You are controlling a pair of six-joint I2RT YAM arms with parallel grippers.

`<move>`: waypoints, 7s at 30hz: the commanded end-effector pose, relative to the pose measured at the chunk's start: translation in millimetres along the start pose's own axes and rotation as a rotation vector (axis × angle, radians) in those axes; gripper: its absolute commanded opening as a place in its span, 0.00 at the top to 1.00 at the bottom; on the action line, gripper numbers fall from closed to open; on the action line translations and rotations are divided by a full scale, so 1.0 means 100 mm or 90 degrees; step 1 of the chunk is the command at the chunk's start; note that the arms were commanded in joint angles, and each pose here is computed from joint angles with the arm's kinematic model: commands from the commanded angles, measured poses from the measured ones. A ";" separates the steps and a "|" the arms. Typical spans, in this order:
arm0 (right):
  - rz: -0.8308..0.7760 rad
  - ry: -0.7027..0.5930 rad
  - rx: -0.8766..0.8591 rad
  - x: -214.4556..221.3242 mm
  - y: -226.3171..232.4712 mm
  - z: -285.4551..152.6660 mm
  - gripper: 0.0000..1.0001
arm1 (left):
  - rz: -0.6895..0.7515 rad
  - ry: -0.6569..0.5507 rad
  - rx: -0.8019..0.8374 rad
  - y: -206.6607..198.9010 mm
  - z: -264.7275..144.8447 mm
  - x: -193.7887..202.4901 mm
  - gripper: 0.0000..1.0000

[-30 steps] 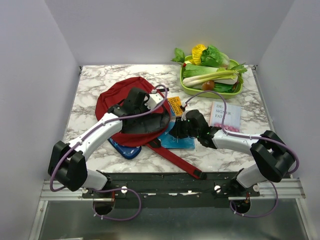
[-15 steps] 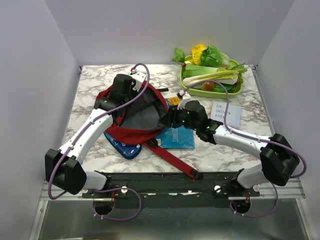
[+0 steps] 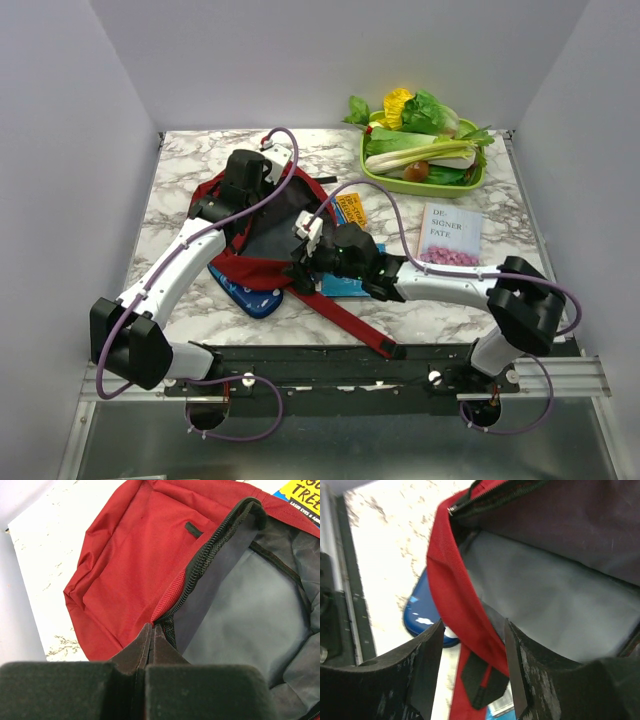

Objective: Pack the student bag
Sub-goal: Unzip the student bag at the center of the board, then adjust the book at the center of the board.

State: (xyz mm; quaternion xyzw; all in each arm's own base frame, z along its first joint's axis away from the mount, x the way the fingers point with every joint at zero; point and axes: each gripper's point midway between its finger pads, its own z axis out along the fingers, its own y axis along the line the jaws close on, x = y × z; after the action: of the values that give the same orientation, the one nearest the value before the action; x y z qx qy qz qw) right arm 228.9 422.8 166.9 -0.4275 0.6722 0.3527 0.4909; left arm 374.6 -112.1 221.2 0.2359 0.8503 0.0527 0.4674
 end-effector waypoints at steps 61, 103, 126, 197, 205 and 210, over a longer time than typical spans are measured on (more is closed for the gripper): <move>0.050 0.103 0.109 0.33 -0.04 0.07 0.27 | -0.020 0.024 -0.069 0.61 0.21 -0.03 1.00; 0.458 0.246 0.515 1.68 -1.66 -1.43 0.00 | 0.010 0.155 -0.236 0.84 0.49 0.53 0.05; 0.424 0.157 0.541 1.20 -2.28 -1.34 0.00 | 0.213 0.063 0.453 -2.15 -0.43 0.63 0.21; 0.425 0.200 0.424 1.53 -1.65 -1.44 0.17 | 0.367 0.064 0.296 -2.30 0.18 1.21 0.19; 0.487 0.212 0.397 1.78 -1.51 -1.36 0.18 | 0.399 0.079 0.334 -2.34 0.11 1.50 0.14; 0.510 0.221 0.392 1.85 -1.45 -1.37 0.18 | 0.465 0.031 0.333 -2.39 0.09 1.40 0.11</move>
State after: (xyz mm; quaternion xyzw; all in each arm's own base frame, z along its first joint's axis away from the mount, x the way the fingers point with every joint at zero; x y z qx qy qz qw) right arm 296.2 203.3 32.9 -0.0386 0.9185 0.2157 0.3291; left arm 243.1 -255.9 34.7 0.5881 0.7437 0.0041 0.3179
